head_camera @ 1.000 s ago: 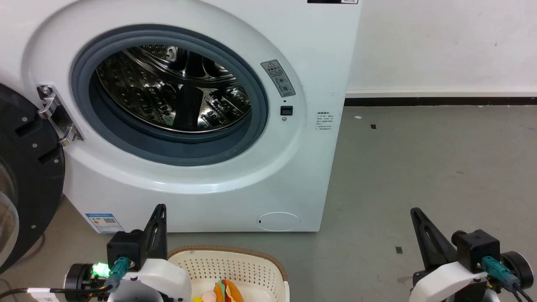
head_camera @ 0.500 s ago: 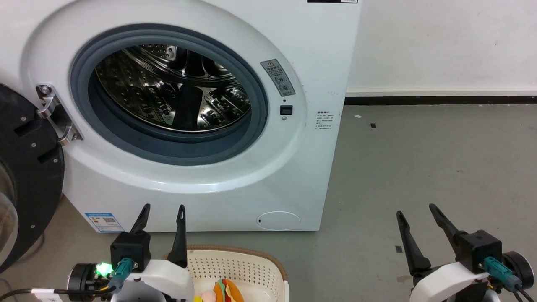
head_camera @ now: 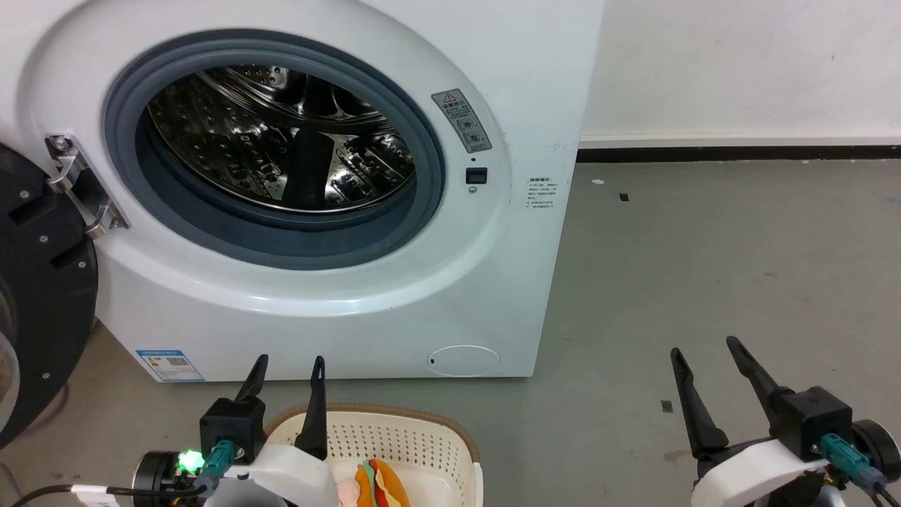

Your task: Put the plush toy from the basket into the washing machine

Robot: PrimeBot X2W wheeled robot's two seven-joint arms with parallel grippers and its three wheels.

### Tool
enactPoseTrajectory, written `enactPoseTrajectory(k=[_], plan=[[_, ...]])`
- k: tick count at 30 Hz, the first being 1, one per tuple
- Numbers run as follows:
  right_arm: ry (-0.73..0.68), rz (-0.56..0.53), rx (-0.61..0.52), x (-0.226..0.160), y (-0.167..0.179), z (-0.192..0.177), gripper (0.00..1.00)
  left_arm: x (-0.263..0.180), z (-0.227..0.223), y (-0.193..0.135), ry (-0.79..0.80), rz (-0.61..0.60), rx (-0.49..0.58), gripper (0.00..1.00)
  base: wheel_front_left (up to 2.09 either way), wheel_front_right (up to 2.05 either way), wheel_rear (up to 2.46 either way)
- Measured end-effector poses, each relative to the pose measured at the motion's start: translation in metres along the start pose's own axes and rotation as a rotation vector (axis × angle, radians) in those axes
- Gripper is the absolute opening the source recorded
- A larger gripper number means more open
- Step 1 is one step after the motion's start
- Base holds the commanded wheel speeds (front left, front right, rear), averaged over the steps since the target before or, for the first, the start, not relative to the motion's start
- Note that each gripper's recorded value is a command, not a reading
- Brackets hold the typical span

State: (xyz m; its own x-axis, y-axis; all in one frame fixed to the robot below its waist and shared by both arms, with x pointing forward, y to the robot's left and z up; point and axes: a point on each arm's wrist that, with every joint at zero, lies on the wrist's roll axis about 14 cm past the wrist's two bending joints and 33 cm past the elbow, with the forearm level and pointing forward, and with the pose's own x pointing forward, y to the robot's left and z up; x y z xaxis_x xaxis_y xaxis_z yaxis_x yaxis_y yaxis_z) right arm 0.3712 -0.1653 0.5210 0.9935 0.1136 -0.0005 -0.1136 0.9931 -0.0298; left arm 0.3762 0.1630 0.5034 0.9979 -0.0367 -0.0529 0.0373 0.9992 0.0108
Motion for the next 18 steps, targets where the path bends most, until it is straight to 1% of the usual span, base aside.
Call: enactPoseTrajectory(k=[18], plan=[[0.015,-0.015,0.006,0.009,-0.006,-0.013,1.0,0.018,-0.048,-0.016,0.127,-0.046,-0.024,1.0,0.0,0.0,0.0]])
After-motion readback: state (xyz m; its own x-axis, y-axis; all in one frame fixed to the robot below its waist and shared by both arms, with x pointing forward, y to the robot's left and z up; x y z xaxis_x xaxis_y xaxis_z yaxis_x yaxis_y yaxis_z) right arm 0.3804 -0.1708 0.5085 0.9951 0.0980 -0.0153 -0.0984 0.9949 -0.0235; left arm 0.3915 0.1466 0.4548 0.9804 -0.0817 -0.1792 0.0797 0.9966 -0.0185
